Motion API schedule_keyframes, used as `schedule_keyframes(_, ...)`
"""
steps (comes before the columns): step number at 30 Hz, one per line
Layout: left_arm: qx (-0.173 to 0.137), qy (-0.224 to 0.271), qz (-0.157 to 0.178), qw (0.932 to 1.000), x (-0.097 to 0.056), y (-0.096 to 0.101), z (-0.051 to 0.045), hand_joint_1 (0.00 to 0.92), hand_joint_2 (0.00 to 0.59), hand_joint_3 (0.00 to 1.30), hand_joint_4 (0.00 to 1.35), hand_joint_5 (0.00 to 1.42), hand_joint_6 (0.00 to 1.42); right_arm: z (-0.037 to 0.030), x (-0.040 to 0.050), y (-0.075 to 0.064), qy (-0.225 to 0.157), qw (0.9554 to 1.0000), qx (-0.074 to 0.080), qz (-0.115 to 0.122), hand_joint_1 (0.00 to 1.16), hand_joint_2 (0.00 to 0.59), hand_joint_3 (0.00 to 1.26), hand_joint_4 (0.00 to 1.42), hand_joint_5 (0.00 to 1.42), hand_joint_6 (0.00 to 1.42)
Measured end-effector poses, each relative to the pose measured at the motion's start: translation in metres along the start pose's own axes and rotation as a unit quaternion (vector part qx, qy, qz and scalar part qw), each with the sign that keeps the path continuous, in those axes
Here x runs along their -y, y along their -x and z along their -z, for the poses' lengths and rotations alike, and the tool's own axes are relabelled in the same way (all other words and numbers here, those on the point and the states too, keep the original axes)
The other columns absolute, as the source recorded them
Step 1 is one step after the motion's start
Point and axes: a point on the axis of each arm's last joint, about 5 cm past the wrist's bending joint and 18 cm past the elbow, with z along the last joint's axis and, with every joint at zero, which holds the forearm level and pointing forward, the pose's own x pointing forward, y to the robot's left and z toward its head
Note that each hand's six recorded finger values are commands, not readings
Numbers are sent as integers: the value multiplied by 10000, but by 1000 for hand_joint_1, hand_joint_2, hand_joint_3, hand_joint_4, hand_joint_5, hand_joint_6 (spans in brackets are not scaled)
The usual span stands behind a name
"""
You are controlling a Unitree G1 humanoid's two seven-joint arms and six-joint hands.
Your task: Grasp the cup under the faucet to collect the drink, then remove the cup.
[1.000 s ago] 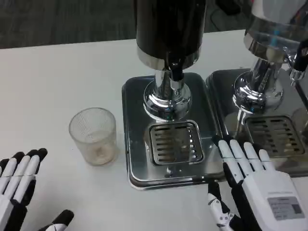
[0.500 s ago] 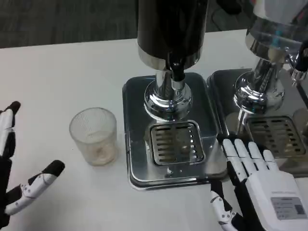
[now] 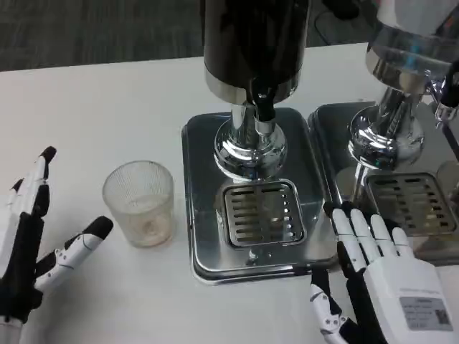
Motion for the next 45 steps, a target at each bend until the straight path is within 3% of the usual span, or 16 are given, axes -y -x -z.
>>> schedule_keyframes(11,116,112,405,9991,143,-120,-49,89,15,0,0,76,0,-3,-13,59,-25,9999,-115,-57,40,488,50,0,0,0)
schedule_keyframes(19,98,221,437,9988,235,-185,-98,162,26,0,0,88,18,-11,-21,88,-53,9998,-171,-100,29,477,63,0,0,0)
schedule_keyframes(26,-21,200,529,9984,269,-158,-82,172,35,0,0,88,24,-43,-34,85,-116,9998,-141,-75,24,476,64,0,0,0)
schedule_keyframes(37,-66,181,558,9983,286,-208,-86,188,41,0,0,89,25,-41,-29,55,-110,9998,-146,12,20,476,64,0,0,0)
schedule_keyframes(45,-192,164,617,9978,292,-223,-59,195,48,0,0,120,49,-59,-48,64,-162,9996,-231,64,19,476,64,0,0,0)
